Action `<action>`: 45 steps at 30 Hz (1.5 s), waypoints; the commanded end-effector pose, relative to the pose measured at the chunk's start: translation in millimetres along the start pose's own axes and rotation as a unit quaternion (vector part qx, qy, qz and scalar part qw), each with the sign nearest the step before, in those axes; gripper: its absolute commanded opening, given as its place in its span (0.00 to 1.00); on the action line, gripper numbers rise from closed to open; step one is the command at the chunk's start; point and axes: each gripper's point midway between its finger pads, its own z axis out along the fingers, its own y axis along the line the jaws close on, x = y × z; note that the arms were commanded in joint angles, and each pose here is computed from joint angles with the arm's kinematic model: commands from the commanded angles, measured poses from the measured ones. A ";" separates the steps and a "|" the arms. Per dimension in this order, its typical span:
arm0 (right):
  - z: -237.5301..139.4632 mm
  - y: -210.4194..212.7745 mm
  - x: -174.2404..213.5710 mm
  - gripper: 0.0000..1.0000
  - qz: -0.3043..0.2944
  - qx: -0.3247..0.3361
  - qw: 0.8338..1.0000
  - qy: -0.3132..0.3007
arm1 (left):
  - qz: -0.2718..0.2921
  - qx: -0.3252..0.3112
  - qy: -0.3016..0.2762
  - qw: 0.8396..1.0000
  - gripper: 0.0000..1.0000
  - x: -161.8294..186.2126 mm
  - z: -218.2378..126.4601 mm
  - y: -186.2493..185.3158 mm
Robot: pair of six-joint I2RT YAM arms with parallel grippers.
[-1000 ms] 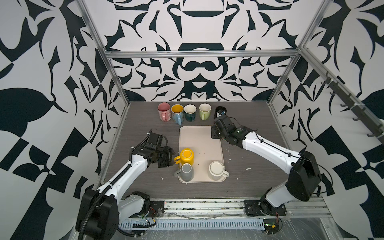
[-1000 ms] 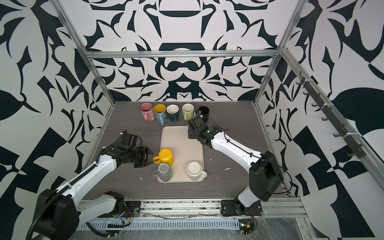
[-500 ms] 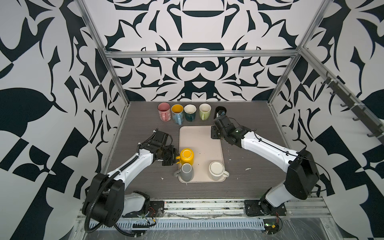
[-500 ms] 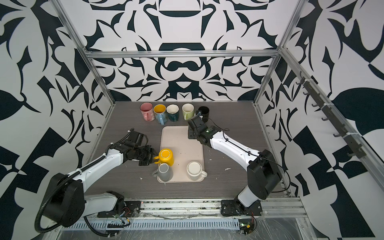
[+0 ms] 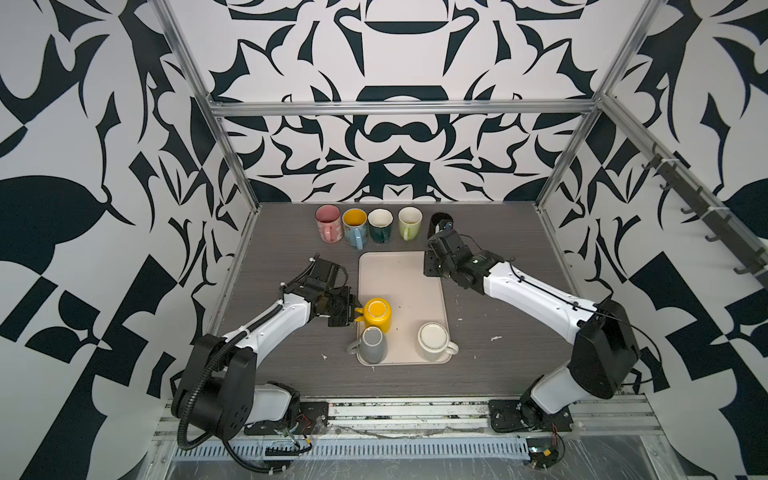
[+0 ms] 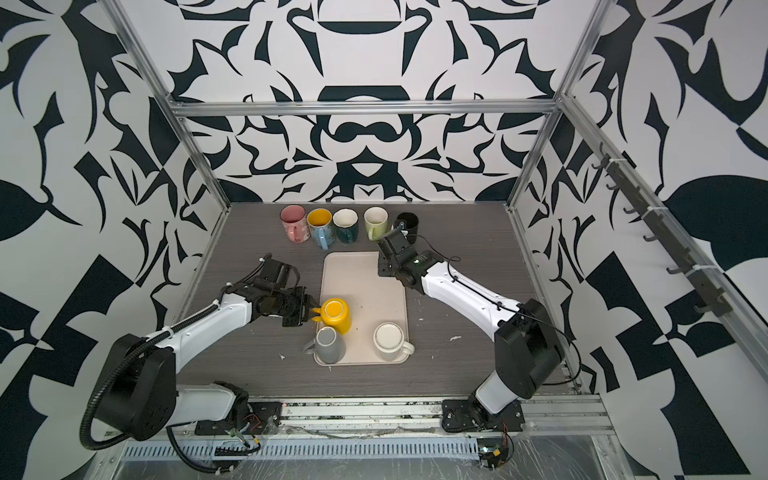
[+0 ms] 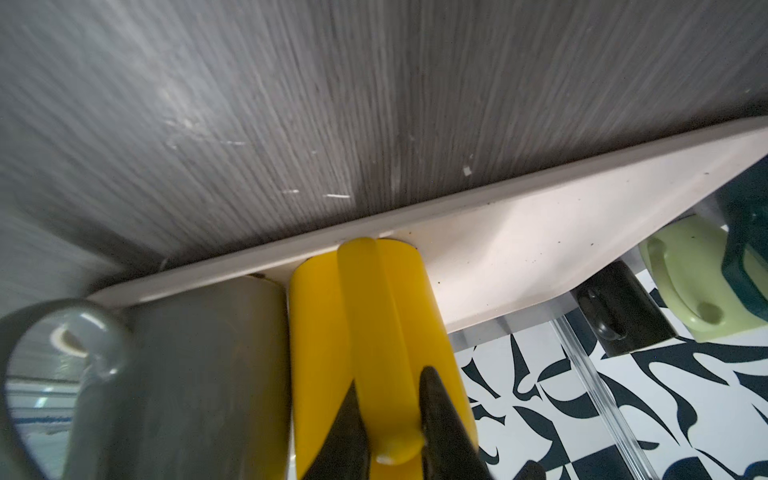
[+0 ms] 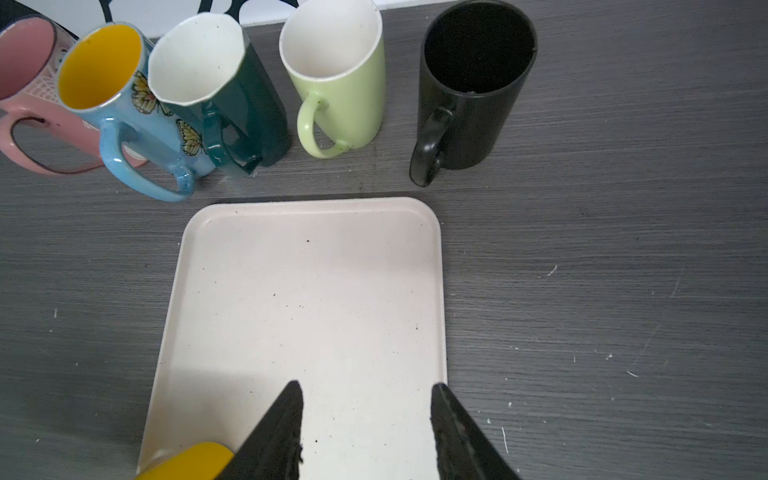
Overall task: Turn the mug right side up
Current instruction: 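Close the left gripper on the yellow mug's handle and lift it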
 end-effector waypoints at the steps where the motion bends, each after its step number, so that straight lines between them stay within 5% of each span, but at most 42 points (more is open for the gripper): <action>1: 0.8 -1.8 -1.4 0.54 0.008 0.003 1.000 0.001 | -0.012 -0.039 0.004 0.999 0.20 0.0 5.2 15.0; 10: 0.3 -8.1 -2.1 0.54 0.010 0.011 1.000 0.001 | 0.001 -0.020 0.013 1.000 0.00 -0.5 17.4 0.7; 29: -5.7 -13.7 -2.1 0.53 0.013 0.015 1.000 0.002 | 0.193 0.165 0.049 0.966 0.00 42.4 -7.3 -90.2; 38: -11.3 -14.5 -3.0 0.52 0.013 0.014 1.000 0.001 | 0.290 0.213 0.040 0.932 0.00 56.9 -22.3 -109.9; 45: -16.7 -13.3 -6.2 0.50 0.011 0.008 1.000 -0.004 | 0.415 0.256 -0.011 0.873 0.00 73.1 -51.5 -129.6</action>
